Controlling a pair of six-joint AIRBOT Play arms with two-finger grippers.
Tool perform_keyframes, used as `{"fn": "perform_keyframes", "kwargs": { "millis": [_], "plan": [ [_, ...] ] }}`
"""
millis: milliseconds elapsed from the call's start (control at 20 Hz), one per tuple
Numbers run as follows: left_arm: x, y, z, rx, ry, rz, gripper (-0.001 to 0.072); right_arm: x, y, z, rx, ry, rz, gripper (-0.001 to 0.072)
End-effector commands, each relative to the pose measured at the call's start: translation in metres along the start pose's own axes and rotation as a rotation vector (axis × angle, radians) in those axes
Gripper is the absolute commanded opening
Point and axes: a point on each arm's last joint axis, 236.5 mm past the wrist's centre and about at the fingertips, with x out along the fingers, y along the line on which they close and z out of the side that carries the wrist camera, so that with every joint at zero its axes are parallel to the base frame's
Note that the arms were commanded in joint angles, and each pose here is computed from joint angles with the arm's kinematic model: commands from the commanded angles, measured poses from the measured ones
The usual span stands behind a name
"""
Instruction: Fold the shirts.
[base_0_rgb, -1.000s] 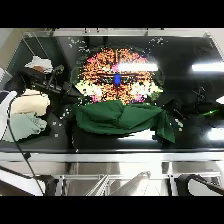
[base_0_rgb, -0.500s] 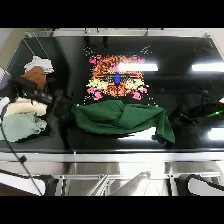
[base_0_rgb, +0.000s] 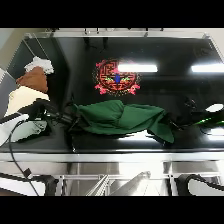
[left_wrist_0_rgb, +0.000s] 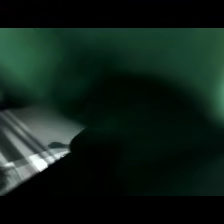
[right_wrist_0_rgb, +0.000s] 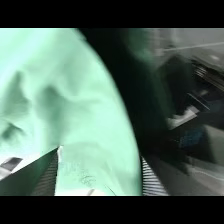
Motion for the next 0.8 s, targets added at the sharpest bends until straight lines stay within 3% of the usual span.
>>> {"fn": "perform_keyframes", "kwargs": {
  "millis": [0, 50, 100, 250, 350, 450, 550, 650, 750],
  "plan": [
    [0.027, -0.022, 0.008, 0.086, 0.067, 0.004, 0.0048, 0.020, 0.024, -0.006, -0.030, 0.035, 0.094, 0.0302],
    [0.031, -0.032, 0.006, 0.121, 0.095, 0.004, 0.0025, 0.019, 0.036, -0.009, -0.061, 0.048, 0.149, 0.0094],
    [0.031, -0.046, 0.005, 0.164, 0.117, 0.001, 0.0025, 0.015, 0.051, -0.013, -0.098, 0.060, 0.215, 0.0026],
    [0.005, -0.103, -0.013, 0.340, 0.167, -0.034, 0.0025, -0.033, 0.100, -0.024, -0.212, 0.110, 0.394, 0.0026],
    [-0.036, -0.159, -0.035, 0.490, 0.138, -0.093, 0.0025, -0.098, 0.145, -0.015, -0.329, 0.015, 0.512, 0.0026],
    [-0.088, -0.214, -0.063, 0.656, 0.060, -0.150, 0.0026, -0.197, 0.214, -0.002, -0.512, -0.260, 0.682, 0.0026],
    [-0.141, -0.260, -0.094, 0.807, -0.073, -0.153, 0.0026, -0.320, 0.286, -0.024, -0.809, -0.639, 0.826, 0.0027],
    [-0.189, -0.294, -0.123, 0.956, -0.241, -0.113, 0.0026, -0.404, 0.331, -0.063, -1.017, -0.968, 0.809, 0.0027],
    [-0.225, -0.315, -0.148, 1.049, -0.389, -0.076, 0.0026, -0.440, 0.351, -0.084, -1.080, -1.193, 0.632, 0.0026]
  ]
}}
